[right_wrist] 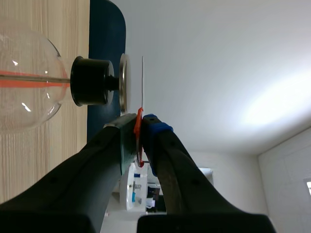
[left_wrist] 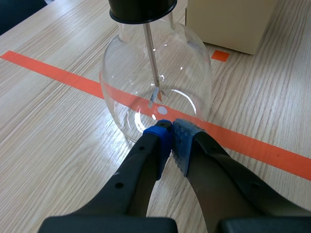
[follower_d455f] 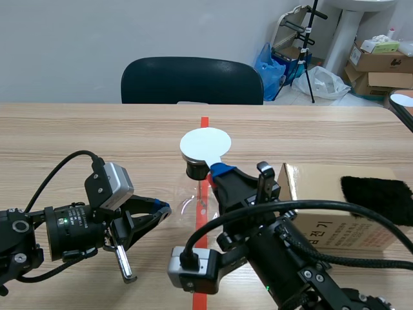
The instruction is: Do the electroscope experiment
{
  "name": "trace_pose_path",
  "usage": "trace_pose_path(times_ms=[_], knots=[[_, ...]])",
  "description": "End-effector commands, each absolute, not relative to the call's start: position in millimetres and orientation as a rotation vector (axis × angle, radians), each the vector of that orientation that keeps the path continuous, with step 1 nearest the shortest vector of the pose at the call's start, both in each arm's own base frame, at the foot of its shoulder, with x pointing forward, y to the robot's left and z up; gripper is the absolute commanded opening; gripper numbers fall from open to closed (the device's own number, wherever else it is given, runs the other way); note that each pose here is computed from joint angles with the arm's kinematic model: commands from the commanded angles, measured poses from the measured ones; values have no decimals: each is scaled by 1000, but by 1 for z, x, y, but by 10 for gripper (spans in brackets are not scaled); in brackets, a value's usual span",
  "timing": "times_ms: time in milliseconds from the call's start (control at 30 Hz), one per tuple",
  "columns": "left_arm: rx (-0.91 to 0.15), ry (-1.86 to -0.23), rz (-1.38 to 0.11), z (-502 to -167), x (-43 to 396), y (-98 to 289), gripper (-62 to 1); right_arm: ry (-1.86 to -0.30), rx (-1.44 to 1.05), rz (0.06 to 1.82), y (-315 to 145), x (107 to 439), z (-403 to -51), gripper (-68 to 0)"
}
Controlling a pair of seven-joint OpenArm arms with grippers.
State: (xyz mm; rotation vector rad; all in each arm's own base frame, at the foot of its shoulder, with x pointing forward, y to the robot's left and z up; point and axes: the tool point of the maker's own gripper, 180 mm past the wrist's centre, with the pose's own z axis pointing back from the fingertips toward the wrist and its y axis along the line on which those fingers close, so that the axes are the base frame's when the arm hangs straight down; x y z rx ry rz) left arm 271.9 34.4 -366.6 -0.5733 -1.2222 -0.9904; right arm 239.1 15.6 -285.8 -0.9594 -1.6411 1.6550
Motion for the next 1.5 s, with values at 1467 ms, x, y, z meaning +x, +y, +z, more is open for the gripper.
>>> trace_pose_path(times_ms=[1467], knots=[[-590,-1271,-979,-354,278,29,-583,-1449,-1181,1395,-38,267,-273,-665]])
